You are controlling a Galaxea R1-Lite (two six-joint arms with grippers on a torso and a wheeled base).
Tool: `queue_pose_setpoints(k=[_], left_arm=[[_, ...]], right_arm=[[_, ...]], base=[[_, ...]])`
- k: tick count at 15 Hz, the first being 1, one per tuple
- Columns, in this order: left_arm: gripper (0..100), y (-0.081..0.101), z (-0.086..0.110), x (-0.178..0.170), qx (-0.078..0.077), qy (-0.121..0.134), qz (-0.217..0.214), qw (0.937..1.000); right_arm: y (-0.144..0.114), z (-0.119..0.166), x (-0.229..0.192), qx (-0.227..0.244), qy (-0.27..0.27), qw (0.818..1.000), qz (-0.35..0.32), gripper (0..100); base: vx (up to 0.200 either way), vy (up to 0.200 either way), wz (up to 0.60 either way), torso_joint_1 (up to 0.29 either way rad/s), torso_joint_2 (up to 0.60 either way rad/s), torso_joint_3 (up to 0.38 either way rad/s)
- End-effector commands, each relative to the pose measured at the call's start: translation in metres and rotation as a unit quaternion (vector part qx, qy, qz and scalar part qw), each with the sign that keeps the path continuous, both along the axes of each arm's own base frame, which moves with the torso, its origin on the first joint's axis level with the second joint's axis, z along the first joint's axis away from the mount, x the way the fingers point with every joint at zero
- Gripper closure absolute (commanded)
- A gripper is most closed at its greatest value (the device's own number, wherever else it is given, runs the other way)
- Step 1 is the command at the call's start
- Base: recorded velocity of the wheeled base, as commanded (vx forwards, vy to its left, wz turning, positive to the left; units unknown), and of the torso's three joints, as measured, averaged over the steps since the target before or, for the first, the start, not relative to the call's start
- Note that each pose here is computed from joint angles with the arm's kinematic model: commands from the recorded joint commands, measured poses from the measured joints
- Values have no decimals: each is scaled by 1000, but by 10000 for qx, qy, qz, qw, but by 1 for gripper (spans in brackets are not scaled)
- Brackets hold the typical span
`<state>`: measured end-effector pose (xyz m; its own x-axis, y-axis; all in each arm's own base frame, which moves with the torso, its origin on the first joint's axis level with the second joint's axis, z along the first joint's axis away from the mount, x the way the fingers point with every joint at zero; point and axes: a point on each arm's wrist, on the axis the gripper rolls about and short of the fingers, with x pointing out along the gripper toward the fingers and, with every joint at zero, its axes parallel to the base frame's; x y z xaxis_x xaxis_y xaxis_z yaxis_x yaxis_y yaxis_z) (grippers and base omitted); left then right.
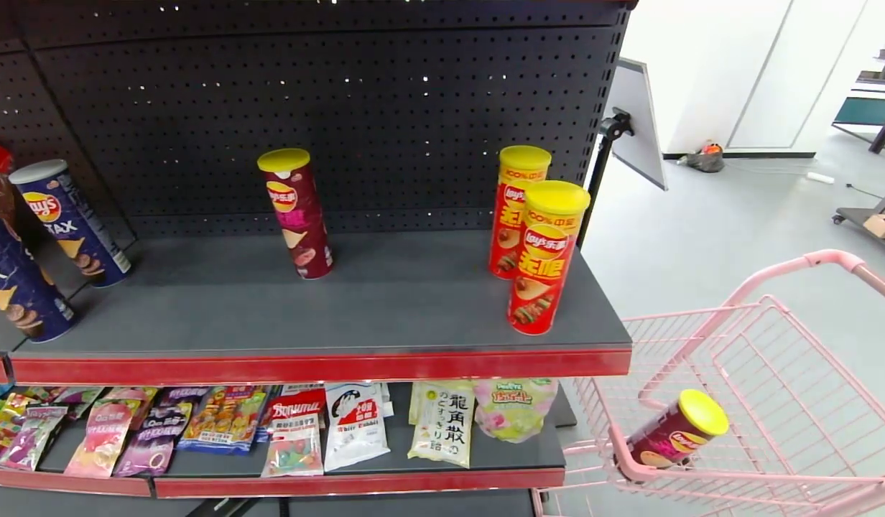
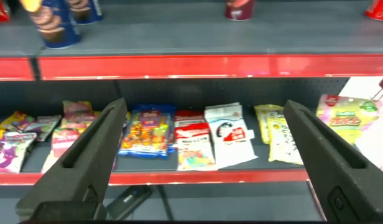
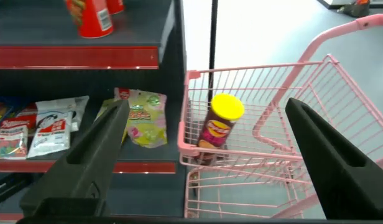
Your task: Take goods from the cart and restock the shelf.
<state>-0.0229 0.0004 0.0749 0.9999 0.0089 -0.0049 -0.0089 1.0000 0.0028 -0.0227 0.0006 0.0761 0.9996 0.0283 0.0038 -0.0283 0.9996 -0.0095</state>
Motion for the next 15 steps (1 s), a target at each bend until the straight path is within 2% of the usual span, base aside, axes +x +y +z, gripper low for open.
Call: queue_pose_setpoints(k=[1,4,9,15], left_arm=[[0,0,0,0,2,6,1,10000],[0,0,0,0,2,6,1,10000],[0,0,0,0,-6,6,1,10000],[0,0,0,0,-6,6,1,10000]], right_arm=[[0,0,0,1,-4,10000,4,0],[0,0,0,1,-4,10000,4,0],[0,0,0,8,-4,10000,4,0],[0,0,0,24,-3,10000,4,0]], base=[[0,-200,0,-7,2,2],[0,-200,0,5,-2,4],[0,0,0,0,0,0],[0,0,0,-132,317,179]])
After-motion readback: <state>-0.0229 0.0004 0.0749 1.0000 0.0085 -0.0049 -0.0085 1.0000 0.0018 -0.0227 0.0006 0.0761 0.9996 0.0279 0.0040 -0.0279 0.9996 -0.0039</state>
